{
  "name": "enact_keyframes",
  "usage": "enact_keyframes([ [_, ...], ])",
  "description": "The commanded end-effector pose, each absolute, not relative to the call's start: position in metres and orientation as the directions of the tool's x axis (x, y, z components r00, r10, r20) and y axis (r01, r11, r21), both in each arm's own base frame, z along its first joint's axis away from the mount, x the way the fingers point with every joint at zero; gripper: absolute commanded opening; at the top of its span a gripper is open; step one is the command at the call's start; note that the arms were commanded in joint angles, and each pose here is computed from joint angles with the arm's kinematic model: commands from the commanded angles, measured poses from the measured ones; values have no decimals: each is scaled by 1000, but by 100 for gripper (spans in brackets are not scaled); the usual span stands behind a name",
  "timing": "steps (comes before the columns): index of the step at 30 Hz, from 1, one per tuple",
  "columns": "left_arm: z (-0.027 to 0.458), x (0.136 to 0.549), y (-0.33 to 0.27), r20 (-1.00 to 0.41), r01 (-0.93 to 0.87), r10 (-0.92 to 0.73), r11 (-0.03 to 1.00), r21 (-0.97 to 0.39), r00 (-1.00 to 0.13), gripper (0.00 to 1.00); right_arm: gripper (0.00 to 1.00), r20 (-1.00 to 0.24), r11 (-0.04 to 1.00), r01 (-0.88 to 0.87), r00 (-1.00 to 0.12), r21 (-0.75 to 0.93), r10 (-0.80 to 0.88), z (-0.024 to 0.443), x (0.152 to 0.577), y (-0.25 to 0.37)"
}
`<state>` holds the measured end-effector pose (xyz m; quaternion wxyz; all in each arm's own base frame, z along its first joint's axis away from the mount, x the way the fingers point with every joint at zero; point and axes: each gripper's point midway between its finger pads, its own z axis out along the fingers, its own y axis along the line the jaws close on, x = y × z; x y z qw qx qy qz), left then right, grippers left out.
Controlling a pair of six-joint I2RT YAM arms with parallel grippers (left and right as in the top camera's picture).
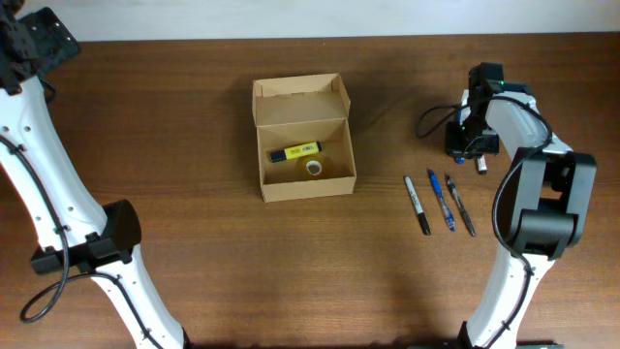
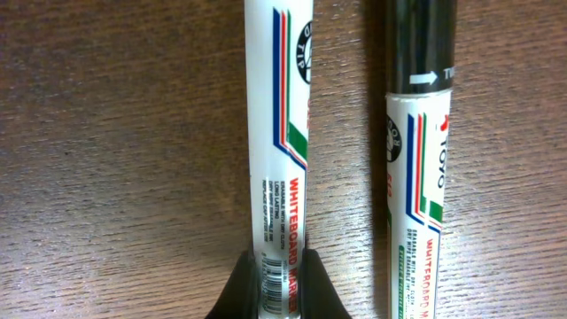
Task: Pack container
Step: 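Grasp the blue whiteboard marker with the right gripper and lift, then carry the blue marker into the box and release it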
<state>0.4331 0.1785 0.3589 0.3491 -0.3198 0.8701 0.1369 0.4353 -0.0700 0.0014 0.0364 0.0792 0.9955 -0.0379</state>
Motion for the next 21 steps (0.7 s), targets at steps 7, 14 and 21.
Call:
enact_keyframes([
  [7, 362, 430, 180, -699, -652, -452, 758, 25, -554, 100, 4, -84, 984, 164, -984, -63, 158, 34, 447, -72],
  [14, 362, 430, 180, -699, -652, -452, 758, 25, -554, 100, 4, -334, 1000, -22, -942, 15, -16, 175, 498, -27],
  [21, 362, 430, 180, -699, -652, -452, 758, 25, -554, 100, 4, -557, 901, -412, -720, -138, -414, 302, 490, 82],
])
